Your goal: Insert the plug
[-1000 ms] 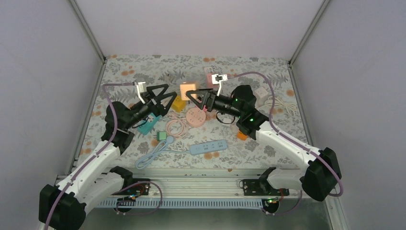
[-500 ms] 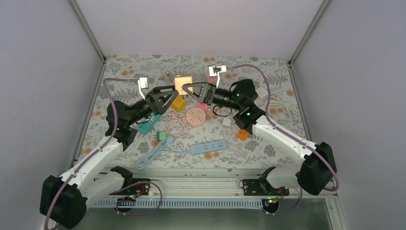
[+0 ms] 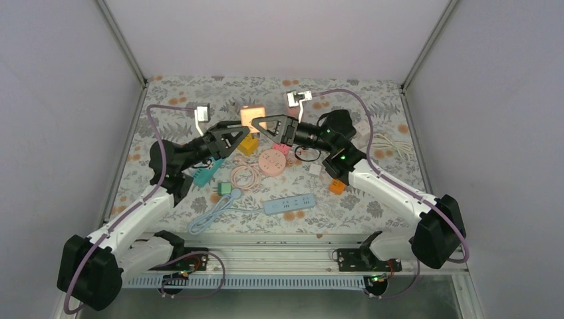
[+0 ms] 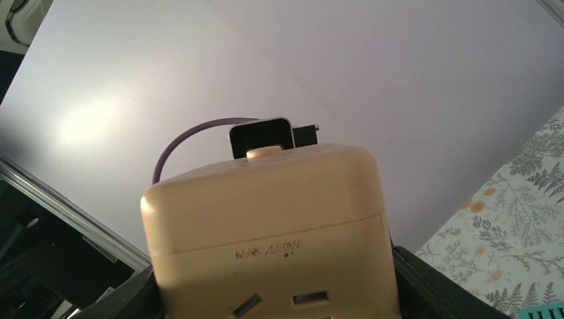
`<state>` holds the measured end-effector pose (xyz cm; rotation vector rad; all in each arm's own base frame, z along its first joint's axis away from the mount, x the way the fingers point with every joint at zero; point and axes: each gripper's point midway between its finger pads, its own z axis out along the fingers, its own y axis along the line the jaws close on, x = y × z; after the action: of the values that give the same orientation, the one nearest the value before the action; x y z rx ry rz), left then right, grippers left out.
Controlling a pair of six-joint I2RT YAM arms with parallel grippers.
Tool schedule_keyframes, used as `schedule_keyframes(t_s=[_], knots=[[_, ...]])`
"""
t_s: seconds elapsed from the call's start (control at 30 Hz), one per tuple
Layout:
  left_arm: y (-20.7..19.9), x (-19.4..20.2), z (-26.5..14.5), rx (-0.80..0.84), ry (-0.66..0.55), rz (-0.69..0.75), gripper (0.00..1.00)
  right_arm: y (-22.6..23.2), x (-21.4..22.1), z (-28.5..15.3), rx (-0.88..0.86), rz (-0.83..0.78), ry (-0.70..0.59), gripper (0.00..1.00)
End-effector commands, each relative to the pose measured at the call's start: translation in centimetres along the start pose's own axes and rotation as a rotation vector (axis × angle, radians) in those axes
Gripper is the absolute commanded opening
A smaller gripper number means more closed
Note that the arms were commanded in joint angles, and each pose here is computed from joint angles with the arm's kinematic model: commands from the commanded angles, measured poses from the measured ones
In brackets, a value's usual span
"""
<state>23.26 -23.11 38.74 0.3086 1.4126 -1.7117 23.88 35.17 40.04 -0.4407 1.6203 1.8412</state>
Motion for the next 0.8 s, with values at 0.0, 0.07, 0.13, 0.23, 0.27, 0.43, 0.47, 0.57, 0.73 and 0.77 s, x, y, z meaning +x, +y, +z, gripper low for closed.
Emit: schedule_keyframes(t_s=[0.0, 0.07, 0.13, 0.23, 0.27, 0.43, 0.47, 0.57, 0.73, 0.77], knots=[[-2.2, -0.7, 0.6, 0.078, 0.019, 0.047, 0.72, 2.0, -1.3, 0.1, -0.047, -0.058, -0.032, 0.56], [-2.1, -0.5, 0.6, 0.078, 0.024, 0.047, 0.67, 1.9, -1.4, 0.2, -0.041, -0.063, -0.032, 0.56], [-2.0, -0.5, 0.6, 0.075, 0.026, 0.057, 0.59, 1.6, -1.4, 0.2, -0.028, -0.071, -0.035, 0.56], [-1.4, -0.5, 0.8, 0.042, 0.034, 0.08, 0.5, 1.2, -1.6, 0.1, 0.007, -0.089, -0.045, 0.57], [-1.1, -0.6, 0.9, 0.024, 0.042, 0.09, 0.49, 0.9, -1.7, 0.1, 0.028, -0.094, -0.049, 0.58], [0.9, -1.6, 1.6, -0.105, 0.057, 0.272, 0.46, -0.6, -2.8, -0.1, 0.19, -0.144, -0.037, 0.82], [1.0, -1.9, 1.8, -0.119, 0.054, 0.311, 0.45, -0.8, -3.0, -0.2, 0.214, -0.163, -0.033, 0.89], [1.0, -2.3, 2.2, -0.119, 0.062, 0.435, 0.43, -0.9, -3.4, -1.3, 0.286, -0.242, -0.03, 1.0], [1.3, -1.7, 3.0, -0.076, 0.137, 0.59, 0.41, -0.9, -3.9, -3.4, 0.384, -0.36, -0.01, 1.0], [1.6, -1.6, 3.1, -0.079, 0.156, 0.603, 0.4, -1.1, -4.0, -3.8, 0.409, -0.382, -0.001, 1.0]])
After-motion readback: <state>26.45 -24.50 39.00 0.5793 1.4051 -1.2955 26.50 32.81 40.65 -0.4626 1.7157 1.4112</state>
